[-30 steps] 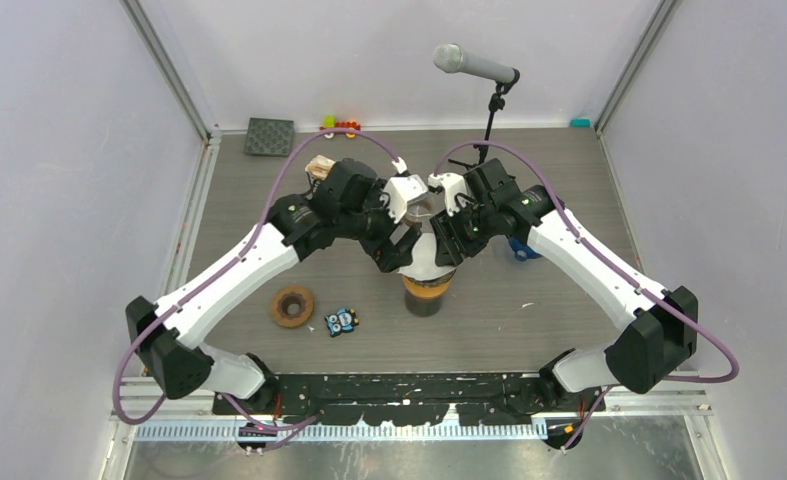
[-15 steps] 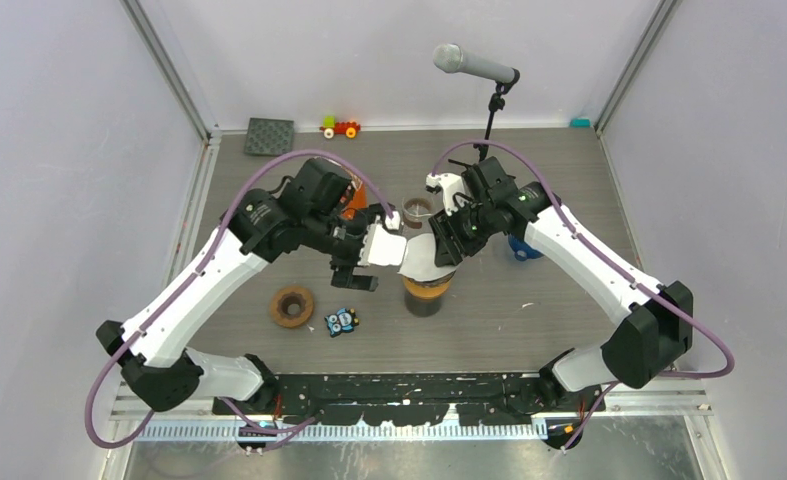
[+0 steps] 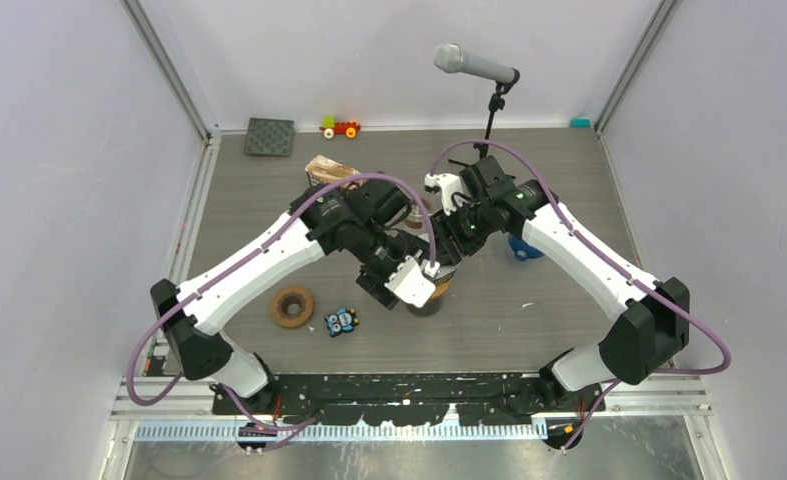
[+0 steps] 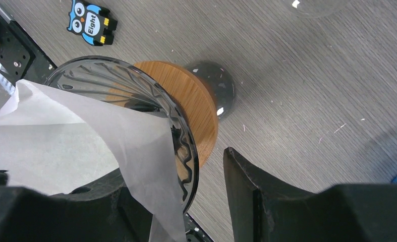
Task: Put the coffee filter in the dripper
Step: Place the coffee filter in the coffee dripper.
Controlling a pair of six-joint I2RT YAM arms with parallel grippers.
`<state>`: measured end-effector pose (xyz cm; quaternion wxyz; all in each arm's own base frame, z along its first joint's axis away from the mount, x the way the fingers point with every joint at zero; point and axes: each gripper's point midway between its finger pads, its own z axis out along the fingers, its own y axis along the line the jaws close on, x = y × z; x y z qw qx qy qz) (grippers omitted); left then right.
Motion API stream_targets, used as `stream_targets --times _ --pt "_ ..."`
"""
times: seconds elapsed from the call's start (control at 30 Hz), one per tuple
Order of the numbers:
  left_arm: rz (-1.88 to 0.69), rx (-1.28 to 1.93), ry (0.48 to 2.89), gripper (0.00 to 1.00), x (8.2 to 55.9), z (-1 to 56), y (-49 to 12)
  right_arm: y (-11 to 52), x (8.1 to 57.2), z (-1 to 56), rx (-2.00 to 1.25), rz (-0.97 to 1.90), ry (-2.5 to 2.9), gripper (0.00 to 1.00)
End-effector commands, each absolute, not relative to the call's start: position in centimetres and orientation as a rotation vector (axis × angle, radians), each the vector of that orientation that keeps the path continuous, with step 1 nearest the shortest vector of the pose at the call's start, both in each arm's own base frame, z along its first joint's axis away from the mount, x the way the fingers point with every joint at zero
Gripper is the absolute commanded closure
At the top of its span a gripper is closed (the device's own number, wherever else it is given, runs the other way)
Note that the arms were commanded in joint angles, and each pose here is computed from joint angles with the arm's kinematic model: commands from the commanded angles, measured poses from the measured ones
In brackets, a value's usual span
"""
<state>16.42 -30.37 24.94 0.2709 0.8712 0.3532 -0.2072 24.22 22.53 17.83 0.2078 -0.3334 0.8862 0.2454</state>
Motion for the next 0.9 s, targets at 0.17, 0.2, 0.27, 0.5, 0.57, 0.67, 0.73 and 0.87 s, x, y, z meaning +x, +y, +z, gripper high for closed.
stream_targets --times 0.17,0.2,0.27,0.5,0.57,0.67,0.73,0.87 --pt "-0.428 2.441 0.889 0.38 17.5 22.4 -30.7 23.2 24.7 19.2 -0.946 0.713 2.418 0.46" --pt "-0.418 2.443 0.891 0.4 17.7 22.1 -30.7 23.1 24.7 19.2 -0.945 0.712 2.416 0.46" --pt "-0.402 2.444 0.897 0.46 18.0 21.6 -30.7 23.1 24.7 19.1 -0.945 0.711 2.417 0.46" --pt "-0.397 2.427 0.911 0.55 18.3 20.5 -31.2 23.1 24.7 19.0 -0.945 0.709 2.421 0.46" --pt "-0.391 2.425 0.911 0.57 18.5 20.2 -31.3 23.1 24.7 18.9 -0.946 0.708 2.425 0.46" --pt "-0.392 2.426 0.914 0.58 18.5 19.9 -31.4 23.1 24.7 18.8 -0.946 0.708 2.428 0.46" --pt "-0.391 2.427 0.916 0.6 18.5 19.8 -31.4 23.1 24.7 18.6 -0.948 0.708 2.434 0.46" --pt "-0.375 2.429 0.918 0.6 18.6 19.7 -31.3 23.0 24.5 18.5 -0.952 0.706 2.436 0.46"
